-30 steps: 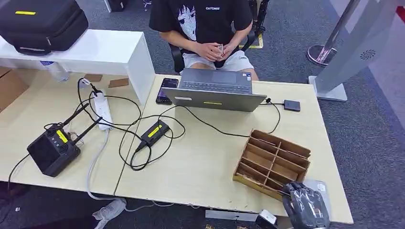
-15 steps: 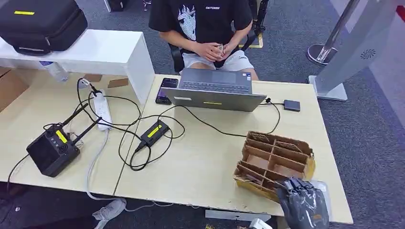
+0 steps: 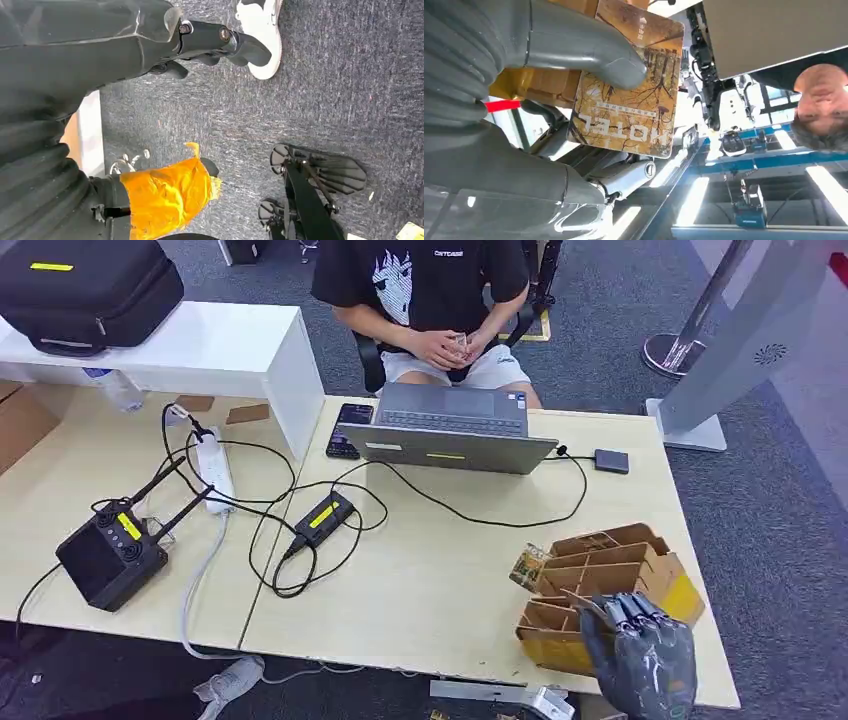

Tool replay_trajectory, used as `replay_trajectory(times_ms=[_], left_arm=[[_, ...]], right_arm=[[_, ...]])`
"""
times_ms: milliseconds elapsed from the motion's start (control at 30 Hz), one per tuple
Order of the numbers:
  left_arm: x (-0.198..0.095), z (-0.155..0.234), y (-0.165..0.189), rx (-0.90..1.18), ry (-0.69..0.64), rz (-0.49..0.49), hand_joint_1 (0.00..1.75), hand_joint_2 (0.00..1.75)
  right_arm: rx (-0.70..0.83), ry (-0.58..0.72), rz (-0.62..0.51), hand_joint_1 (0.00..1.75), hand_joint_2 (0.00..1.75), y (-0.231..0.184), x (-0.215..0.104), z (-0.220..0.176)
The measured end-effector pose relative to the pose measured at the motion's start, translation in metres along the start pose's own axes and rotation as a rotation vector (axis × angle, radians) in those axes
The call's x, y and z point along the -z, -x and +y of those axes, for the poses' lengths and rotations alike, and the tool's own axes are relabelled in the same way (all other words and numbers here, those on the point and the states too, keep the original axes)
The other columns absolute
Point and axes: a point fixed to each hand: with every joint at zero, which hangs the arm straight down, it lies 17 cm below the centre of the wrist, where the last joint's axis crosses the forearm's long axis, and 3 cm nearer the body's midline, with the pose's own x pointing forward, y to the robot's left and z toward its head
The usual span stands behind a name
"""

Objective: Pass the card to the sensor for recognition and then transmit it.

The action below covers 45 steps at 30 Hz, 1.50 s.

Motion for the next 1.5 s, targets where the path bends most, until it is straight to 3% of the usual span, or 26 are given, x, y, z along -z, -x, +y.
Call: replay_trajectory(times_ms=[200,367,500,767,867,1100,1500], left_arm=[[0.0,0.0,0.0,0.0,0.0,0.0,0.0,1.75],[0.0,0.0,0.0,0.003,0.001,0.0,0.0,1.75],[0.0,0.0,0.0,0.003,0.001,0.0,0.0,1.75],[0.0,0.0,0.0,0.006,0.001,-0.001,0.0,1.75],[0.0,0.0,0.0,0.006,0.001,-0.001,0.0,1.75],[0.0,0.0,0.0,0.011,0.003,-0.001,0.0,1.75],[0.0,-0.001,0.0,0.014,0.003,-0.001,0.0,1.75]], right_arm=[[-0.003,-0.001,0.021,1.5,1.75,0.005,-0.001,0.0],[0.01,-0.004,0.052,1.48,1.75,0.011,-0.004,0.003],[0.02,-0.004,0.067,1.59,1.75,0.014,-0.004,0.005],[0.052,-0.018,0.133,1.57,1.75,0.028,-0.006,0.017],[0.052,-0.027,0.135,1.66,1.75,0.03,-0.008,0.02],[0.084,-0.081,0.187,1.68,1.75,0.044,-0.019,0.042],[0.079,-0.14,0.199,1.71,1.75,0.051,-0.031,0.064]])
